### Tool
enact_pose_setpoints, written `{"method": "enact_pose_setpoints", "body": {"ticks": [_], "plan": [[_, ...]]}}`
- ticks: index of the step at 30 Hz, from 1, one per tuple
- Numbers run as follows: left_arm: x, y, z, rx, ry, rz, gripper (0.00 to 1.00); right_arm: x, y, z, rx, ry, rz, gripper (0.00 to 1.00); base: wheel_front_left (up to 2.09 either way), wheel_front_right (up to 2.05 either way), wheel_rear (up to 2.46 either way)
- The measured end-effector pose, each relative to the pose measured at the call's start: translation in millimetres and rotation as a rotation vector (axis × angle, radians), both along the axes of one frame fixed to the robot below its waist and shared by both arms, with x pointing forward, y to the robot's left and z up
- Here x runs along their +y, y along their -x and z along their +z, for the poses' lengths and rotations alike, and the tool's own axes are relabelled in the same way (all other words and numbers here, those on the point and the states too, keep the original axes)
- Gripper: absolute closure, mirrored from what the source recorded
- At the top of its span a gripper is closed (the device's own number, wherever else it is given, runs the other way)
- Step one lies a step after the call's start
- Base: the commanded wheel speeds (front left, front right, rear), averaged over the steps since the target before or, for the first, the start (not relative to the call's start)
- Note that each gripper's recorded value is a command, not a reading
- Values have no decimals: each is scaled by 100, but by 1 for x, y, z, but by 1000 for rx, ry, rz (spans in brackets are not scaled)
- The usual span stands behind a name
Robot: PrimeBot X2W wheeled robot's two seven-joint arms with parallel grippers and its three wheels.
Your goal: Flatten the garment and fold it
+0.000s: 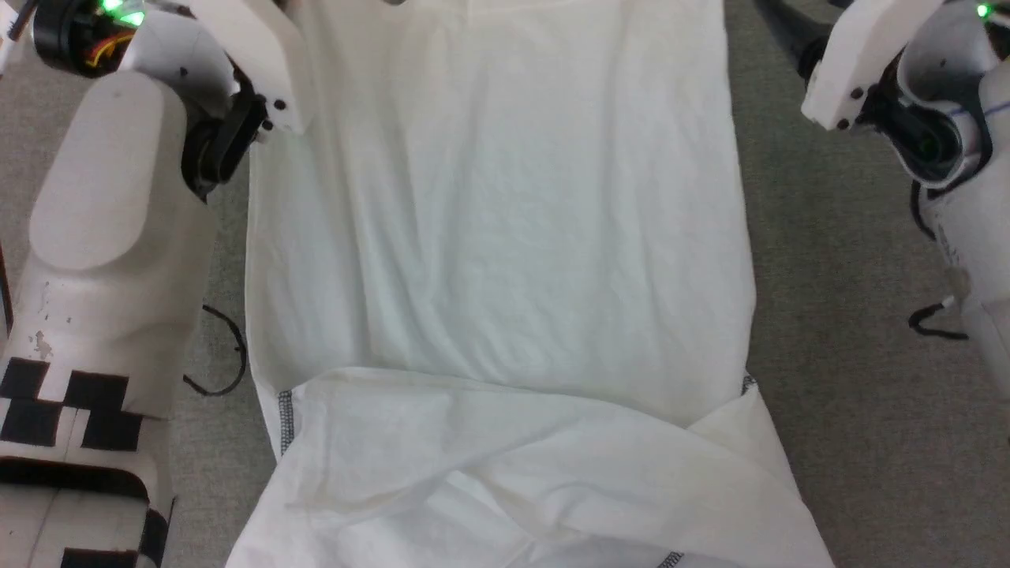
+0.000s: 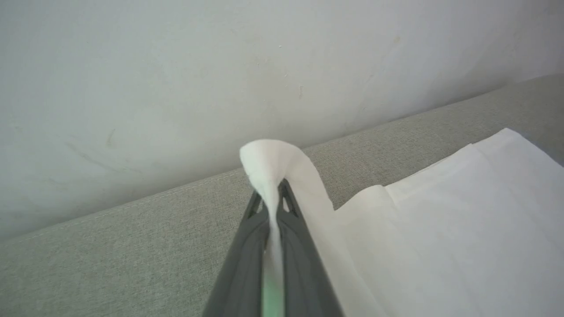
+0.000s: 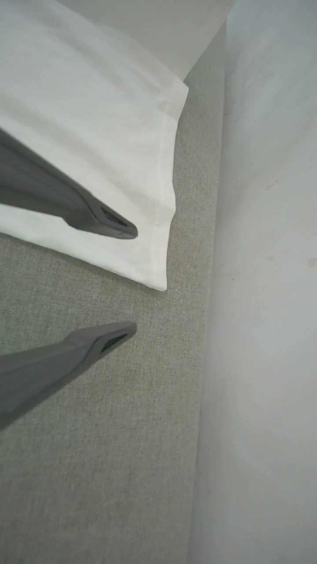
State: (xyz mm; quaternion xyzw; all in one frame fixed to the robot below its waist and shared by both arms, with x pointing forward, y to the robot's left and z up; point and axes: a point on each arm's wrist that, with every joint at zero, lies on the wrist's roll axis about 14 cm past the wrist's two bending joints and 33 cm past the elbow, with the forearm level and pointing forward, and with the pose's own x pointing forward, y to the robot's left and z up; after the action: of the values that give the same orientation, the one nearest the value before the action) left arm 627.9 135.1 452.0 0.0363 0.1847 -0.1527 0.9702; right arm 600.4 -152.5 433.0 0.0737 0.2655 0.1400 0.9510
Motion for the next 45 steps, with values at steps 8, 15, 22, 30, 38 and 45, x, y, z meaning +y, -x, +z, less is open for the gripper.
{"method": "enact_pose_setpoints", "body": {"ticks": [8,15,22,30,38,45], "plan": [[6,-1,-10,-24,-8,-15,100,23,-24,-59,227,93,84,0,0,0,0],[19,1,-20,-18,-18,-2,100,40,-30,-84,412,150,151,90,0,0,0],[27,1,-7,-50,-13,11,100,41,-29,-72,400,187,180,100,0,0,0],[44,-2,46,-206,1,52,100,5,-58,1,19,226,92,100,0,0,0],[56,2,121,-413,38,87,100,-2,-65,106,-344,135,21,100,0,0,0],[61,54,122,-440,138,126,100,4,-16,115,-449,145,92,100,0,0,0]]}}
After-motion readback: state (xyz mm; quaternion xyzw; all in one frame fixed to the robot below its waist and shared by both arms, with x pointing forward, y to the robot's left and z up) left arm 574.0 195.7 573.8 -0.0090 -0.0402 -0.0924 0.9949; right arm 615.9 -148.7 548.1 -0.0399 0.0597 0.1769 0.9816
